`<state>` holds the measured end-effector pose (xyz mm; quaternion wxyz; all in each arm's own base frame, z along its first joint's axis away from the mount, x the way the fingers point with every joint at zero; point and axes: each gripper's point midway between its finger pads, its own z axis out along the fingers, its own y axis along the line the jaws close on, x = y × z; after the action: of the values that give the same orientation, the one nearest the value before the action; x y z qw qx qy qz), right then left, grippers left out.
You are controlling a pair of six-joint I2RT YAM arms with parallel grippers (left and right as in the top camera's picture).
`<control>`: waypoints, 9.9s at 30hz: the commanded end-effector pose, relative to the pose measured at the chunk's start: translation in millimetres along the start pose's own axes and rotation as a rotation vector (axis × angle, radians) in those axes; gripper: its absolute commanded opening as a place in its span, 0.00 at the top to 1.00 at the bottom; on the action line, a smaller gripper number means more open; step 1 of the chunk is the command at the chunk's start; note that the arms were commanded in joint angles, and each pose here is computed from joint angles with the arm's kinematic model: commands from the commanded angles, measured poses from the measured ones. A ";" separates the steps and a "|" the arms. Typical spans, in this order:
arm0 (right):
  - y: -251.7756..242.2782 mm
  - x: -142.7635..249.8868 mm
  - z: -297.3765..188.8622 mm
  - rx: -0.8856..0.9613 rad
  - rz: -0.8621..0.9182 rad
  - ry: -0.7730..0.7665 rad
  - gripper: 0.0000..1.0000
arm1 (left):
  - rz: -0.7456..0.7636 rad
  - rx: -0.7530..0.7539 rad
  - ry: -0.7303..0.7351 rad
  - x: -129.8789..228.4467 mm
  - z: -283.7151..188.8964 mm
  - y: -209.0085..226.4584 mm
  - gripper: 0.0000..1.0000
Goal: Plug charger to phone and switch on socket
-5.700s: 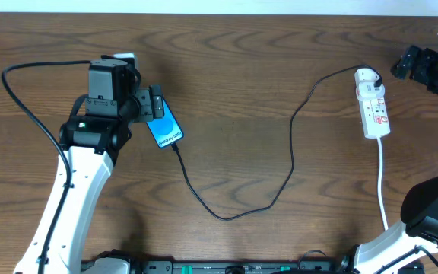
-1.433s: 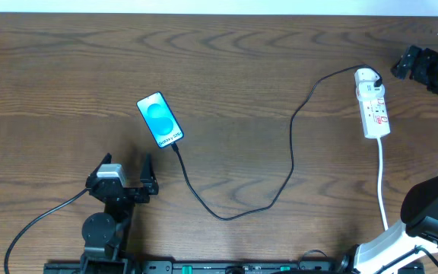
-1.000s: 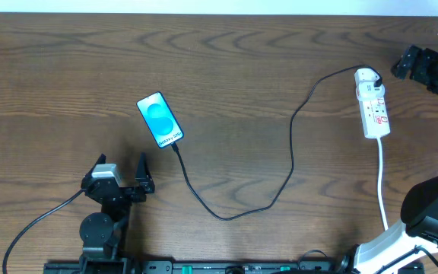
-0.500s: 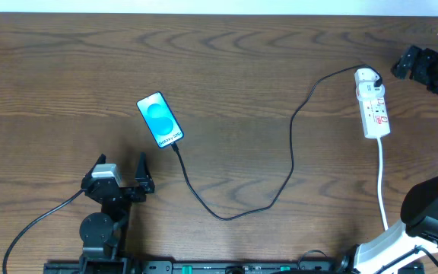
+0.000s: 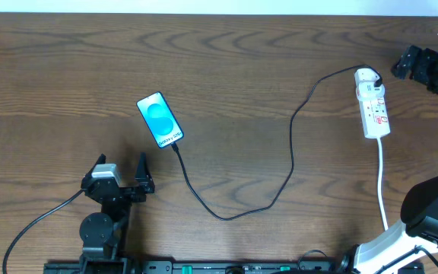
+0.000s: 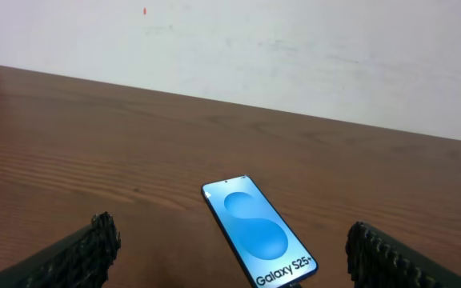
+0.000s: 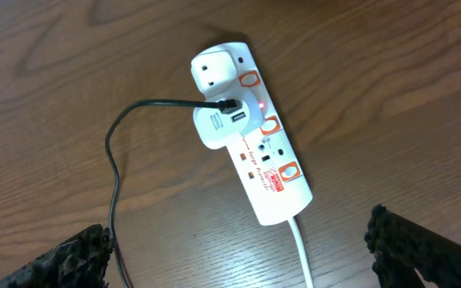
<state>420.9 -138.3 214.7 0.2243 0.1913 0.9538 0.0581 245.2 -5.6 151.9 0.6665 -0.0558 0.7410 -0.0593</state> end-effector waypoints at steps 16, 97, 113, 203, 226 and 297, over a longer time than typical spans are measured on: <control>1.4 -2.8 -4.6 0.003 0.005 -0.014 0.01 | 0.012 -0.028 0.047 14.7 0.2 6.4 0.07; 45.4 75.9 21.0 -0.090 -0.194 -0.587 0.01 | 0.012 -0.028 0.047 14.7 0.2 6.4 0.08; 34.2 139.5 11.5 -0.102 -0.206 -0.684 0.01 | 0.012 -0.028 0.047 14.7 0.2 6.4 0.07; 74.0 229.9 -23.7 -0.257 -0.368 -1.005 0.01 | 0.012 -0.028 0.047 14.7 0.2 6.4 0.07; 71.1 228.2 -24.2 -0.331 -0.191 -0.981 0.01 | 0.012 -0.028 0.047 14.6 0.2 6.4 0.07; 80.8 233.5 -23.7 -0.302 -0.382 -0.993 0.01 | 0.012 -0.028 0.047 14.7 0.2 6.4 0.08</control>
<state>245.4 23.7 157.3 0.6789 -0.0146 0.7327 0.0450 244.9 -5.0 152.6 0.6662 -0.0568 0.7413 -0.0583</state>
